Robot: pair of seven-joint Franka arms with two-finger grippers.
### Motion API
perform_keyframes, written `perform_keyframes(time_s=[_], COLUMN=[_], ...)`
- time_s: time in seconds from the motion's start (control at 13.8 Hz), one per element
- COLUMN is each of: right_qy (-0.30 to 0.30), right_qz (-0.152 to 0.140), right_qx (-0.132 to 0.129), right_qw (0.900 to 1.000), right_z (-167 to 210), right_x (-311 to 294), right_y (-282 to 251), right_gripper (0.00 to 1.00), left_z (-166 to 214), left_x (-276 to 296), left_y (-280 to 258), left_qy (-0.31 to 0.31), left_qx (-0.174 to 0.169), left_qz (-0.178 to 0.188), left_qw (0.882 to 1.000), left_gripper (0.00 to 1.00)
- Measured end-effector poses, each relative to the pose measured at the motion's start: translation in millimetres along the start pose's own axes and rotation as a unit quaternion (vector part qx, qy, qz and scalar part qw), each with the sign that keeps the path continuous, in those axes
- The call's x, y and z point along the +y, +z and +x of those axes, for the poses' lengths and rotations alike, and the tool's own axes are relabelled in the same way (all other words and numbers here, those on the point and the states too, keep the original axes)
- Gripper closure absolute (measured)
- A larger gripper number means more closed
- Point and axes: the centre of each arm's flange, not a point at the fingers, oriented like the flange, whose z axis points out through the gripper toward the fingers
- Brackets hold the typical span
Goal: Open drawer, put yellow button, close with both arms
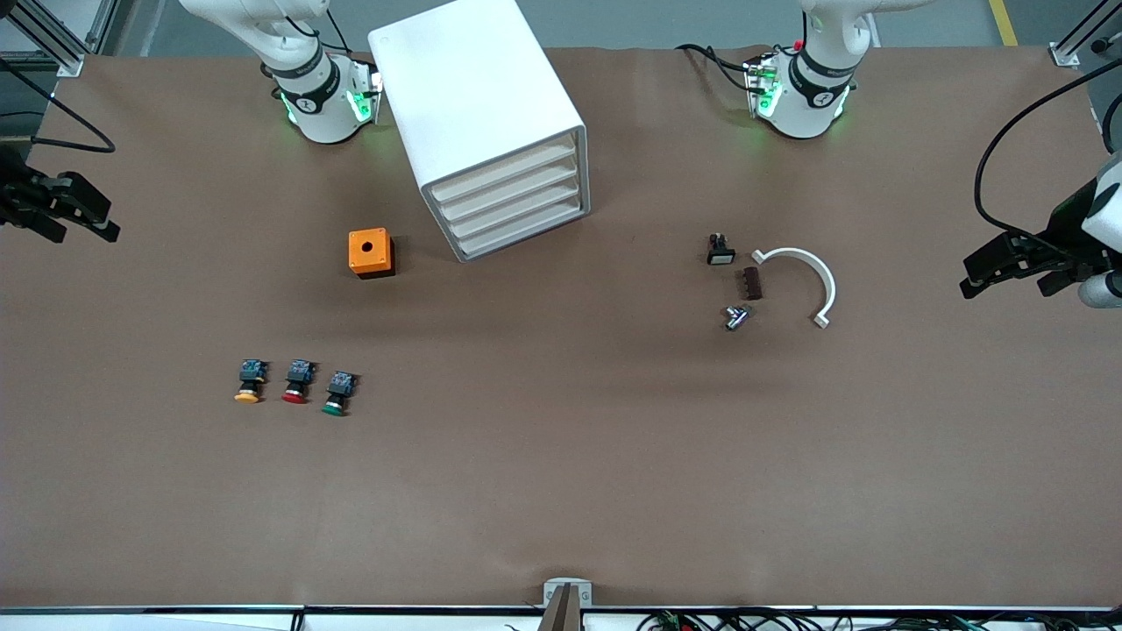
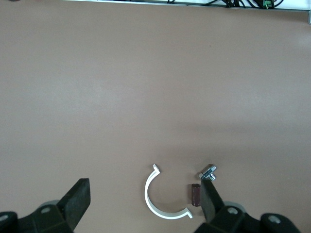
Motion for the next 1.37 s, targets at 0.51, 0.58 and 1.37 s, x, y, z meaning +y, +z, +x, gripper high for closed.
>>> perform_keyframes(time_s=[0.51, 0.58, 1.37], right_qy=[0.002, 0.003, 0.003], right_qz=[0.000, 0.000, 0.000], right_qx=[0.000, 0.000, 0.000], right_qw=[1.000, 1.000, 1.000], right_z=[0, 0, 0], right_x=[2, 3, 3], right_y=[0, 0, 0], right_gripper=[0.38, 0.27, 0.00], left_z=[0, 0, 15], left_x=[0, 0, 26], left_y=[0, 0, 69], left_qy=[0.000, 0.000, -0.033], left_qx=[0.000, 0.000, -0.057], left_qz=[0.000, 0.000, -0.011], left_qw=[1.000, 1.000, 0.998], left_gripper=[0.00, 0.00, 0.00])
